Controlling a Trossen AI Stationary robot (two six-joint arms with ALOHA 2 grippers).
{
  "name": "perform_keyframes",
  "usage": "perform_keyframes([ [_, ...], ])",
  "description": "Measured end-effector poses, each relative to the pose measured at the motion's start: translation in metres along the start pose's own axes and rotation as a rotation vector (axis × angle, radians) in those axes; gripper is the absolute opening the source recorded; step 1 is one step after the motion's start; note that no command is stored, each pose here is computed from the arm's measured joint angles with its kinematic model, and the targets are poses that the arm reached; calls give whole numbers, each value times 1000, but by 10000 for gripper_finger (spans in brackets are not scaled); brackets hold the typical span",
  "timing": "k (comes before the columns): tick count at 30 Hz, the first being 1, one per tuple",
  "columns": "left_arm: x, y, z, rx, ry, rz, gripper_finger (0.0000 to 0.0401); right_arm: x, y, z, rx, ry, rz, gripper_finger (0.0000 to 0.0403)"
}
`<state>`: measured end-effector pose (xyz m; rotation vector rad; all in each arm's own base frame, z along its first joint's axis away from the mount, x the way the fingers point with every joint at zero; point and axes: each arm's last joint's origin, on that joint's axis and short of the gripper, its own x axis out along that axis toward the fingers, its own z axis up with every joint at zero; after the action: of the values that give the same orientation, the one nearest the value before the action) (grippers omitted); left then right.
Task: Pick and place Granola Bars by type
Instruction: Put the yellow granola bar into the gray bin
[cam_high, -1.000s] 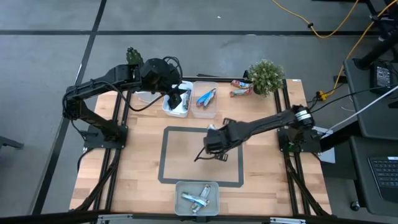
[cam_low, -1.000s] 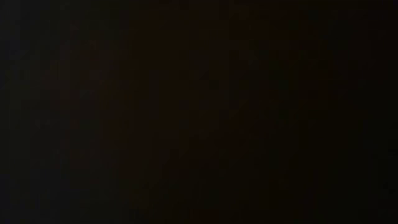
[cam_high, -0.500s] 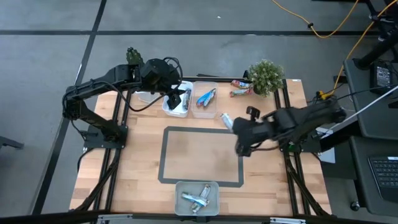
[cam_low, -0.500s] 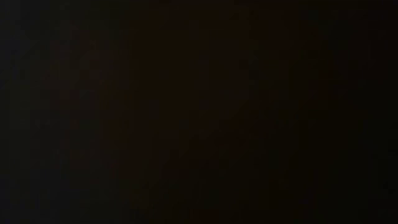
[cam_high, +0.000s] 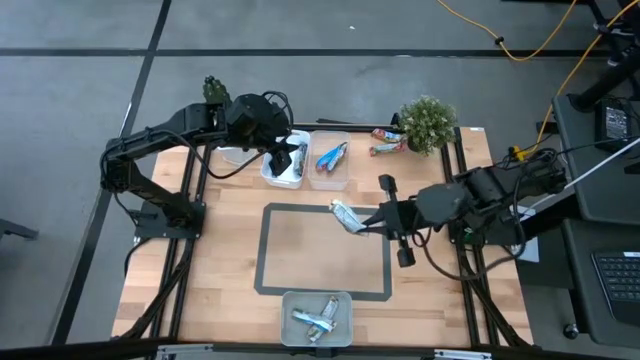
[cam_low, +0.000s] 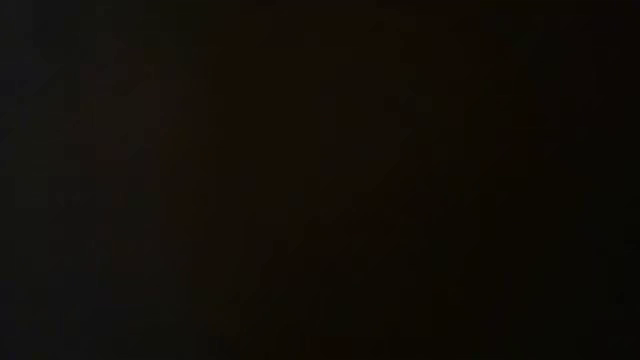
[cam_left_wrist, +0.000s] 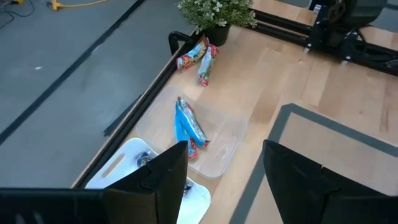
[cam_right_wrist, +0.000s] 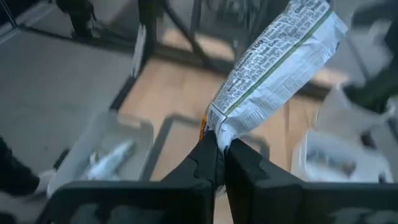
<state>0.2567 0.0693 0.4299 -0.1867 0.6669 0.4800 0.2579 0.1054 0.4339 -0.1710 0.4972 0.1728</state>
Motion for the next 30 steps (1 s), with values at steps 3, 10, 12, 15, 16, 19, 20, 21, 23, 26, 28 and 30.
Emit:
perform_keyframes([
  [3, -1, -4, 1, -3, -12, -65, 198, -3, -2, 9, -43, -81, -3, 18],
  [10, -6, -28, 9, 62, -113, -231, 198, -7, -1, 28, -155, -265, 121, 16],
  [12, -7, -31, 9, 71, -123, -242, 198, -8, 1, 33, -172, -320, 150, 23],
  [15, -8, -32, 8, 75, -120, -246, 198, -10, 5, 37, -191, -374, 169, 22],
  [16, -7, -32, 8, 75, -116, -245, 198, -10, 5, 38, -196, -381, 169, 19],
  [19, -7, -32, 8, 76, -113, -244, 198, -3, 7, 39, -199, -385, 172, 9],
  [20, -7, -32, 8, 76, -114, -244, 198, 1, 8, 39, -202, -385, 184, 8],
  [21, -7, -32, 8, 76, -114, -244, 198, 5, 9, 39, -205, -382, 195, 7],
  [23, -7, -32, 8, 76, -114, -244, 198, 13, 12, 39, -207, -381, 209, 12],
  [26, -7, -32, 8, 89, -115, -243, 198, 31, 18, 38, -205, -379, 264, 26],
  [28, -7, -32, 8, 100, -116, -242, 198, 44, 23, 39, -193, -372, 325, 28],
  [30, -7, -32, 7, 103, -115, -246, 198, 53, 26, 46, -192, -366, 363, 24],
])
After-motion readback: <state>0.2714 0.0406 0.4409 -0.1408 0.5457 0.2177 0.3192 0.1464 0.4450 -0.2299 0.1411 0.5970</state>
